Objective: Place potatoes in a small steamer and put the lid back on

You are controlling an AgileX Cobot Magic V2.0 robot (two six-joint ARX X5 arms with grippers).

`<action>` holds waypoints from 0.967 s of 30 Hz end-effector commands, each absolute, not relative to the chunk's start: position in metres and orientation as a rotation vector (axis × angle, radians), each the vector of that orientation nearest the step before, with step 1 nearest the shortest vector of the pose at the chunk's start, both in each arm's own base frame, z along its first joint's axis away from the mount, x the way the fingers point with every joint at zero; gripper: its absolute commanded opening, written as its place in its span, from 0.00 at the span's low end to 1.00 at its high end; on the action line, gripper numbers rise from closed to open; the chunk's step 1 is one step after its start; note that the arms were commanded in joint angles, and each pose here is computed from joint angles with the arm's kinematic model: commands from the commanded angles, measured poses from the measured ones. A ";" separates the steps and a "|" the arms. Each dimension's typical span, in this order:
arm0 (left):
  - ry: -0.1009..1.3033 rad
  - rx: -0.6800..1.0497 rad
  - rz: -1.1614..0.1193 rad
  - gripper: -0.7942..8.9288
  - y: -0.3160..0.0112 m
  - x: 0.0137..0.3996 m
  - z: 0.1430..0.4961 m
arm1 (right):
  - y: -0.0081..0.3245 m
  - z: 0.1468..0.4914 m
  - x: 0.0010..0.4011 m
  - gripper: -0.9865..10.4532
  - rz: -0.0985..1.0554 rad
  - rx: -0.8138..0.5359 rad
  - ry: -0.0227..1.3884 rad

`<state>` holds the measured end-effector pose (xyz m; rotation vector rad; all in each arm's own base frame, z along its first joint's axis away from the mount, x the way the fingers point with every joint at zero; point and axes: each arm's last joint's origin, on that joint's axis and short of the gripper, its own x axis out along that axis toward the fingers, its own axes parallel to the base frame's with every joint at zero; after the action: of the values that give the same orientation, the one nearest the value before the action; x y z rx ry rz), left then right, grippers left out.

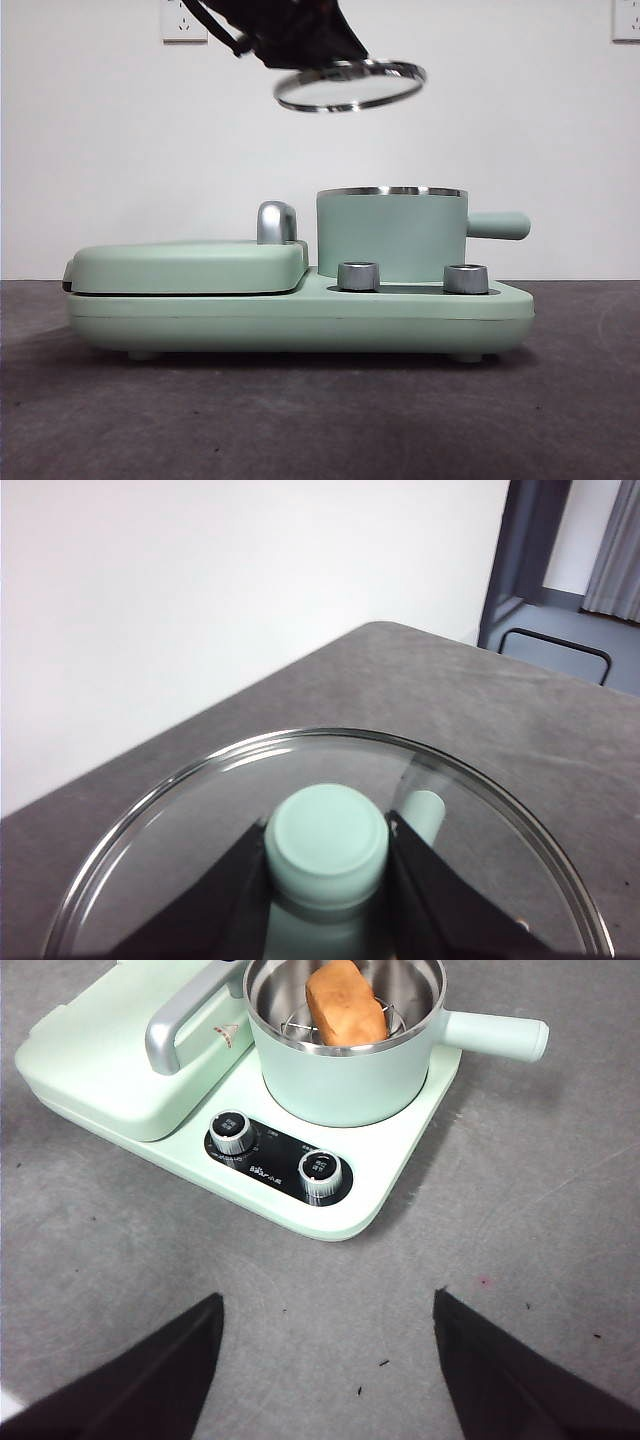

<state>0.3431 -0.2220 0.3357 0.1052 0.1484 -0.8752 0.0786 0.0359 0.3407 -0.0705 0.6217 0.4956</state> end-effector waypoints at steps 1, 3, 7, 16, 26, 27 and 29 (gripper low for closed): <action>0.088 0.106 -0.897 0.09 -0.235 0.349 0.337 | 0.036 0.344 0.079 0.37 0.494 -0.053 0.612; 0.084 0.105 -0.902 0.09 -0.240 0.353 0.329 | 0.036 0.344 0.079 0.37 0.490 -0.049 0.613; 0.099 0.108 -0.902 0.09 -0.248 0.360 0.314 | 0.036 0.344 0.079 0.37 0.482 -0.042 0.615; 0.113 0.110 -0.902 0.09 -0.255 0.370 0.293 | 0.036 0.344 0.080 0.37 0.464 -0.047 0.613; 0.111 0.111 -0.909 0.09 -0.261 0.373 0.287 | 0.036 0.344 0.080 0.37 0.457 -0.049 0.612; 0.114 0.112 -0.909 0.09 -0.261 0.373 0.286 | 0.036 0.344 0.080 0.37 0.457 -0.050 0.612; 0.118 0.113 -0.915 0.09 -0.264 0.373 0.284 | 0.036 0.344 0.080 0.37 0.457 -0.049 0.612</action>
<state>0.3707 -0.2554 0.2782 0.1115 0.1681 -0.9014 0.0791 0.0351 0.3406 -0.0586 0.6246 0.4598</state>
